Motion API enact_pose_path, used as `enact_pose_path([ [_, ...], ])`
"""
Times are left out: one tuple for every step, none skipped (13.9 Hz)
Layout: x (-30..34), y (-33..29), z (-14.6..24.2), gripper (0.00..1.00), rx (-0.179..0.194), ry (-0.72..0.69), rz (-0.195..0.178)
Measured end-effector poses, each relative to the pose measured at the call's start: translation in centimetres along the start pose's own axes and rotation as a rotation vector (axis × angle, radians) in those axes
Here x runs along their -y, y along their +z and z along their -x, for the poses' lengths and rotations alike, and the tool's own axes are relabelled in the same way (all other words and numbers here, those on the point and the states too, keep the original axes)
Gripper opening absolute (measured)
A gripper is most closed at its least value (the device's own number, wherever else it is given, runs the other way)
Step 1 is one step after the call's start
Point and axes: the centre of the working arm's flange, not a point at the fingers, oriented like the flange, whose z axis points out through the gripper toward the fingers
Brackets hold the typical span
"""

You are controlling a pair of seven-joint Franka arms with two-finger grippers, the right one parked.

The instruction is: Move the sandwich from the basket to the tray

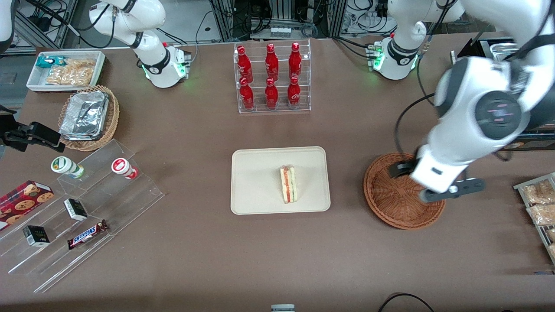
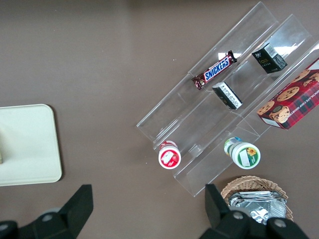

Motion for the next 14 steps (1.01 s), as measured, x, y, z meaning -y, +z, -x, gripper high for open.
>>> enact_pose_path([
  [2.9, -0.8, 0.2, 1.0, 0.031, 0.027, 0.01],
  [5.4, -1.5, 0.7, 1.0, 0.06, 0.041, 0.017],
  [7.3, -2.1, 1.2, 1.0, 0.087, 0.041, 0.015],
  [8.5, -2.8, 2.1, 1.0, 0.113, 0.035, 0.009],
  [9.2, -3.4, 3.0, 1.0, 0.137, 0.03, 0.002],
  [9.6, -4.0, 4.0, 1.0, 0.158, 0.025, -0.005],
  [10.1, -4.5, 4.9, 1.0, 0.172, 0.02, -0.01],
  [10.6, -4.6, 5.5, 1.0, 0.174, 0.013, -0.012],
  [10.9, -4.3, 6.1, 1.0, 0.17, 0.009, -0.014],
  [11.0, -3.9, 6.7, 1.0, 0.152, 0.007, -0.015],
  [10.9, -3.3, 7.2, 1.0, 0.132, 0.007, -0.015],
  [10.8, -3.0, 7.6, 1.0, 0.118, 0.007, -0.016],
  [10.8, -2.9, 7.7, 1.0, 0.106, 0.008, -0.014],
  [10.8, -3.1, 7.5, 1.0, 0.094, 0.007, -0.011],
])
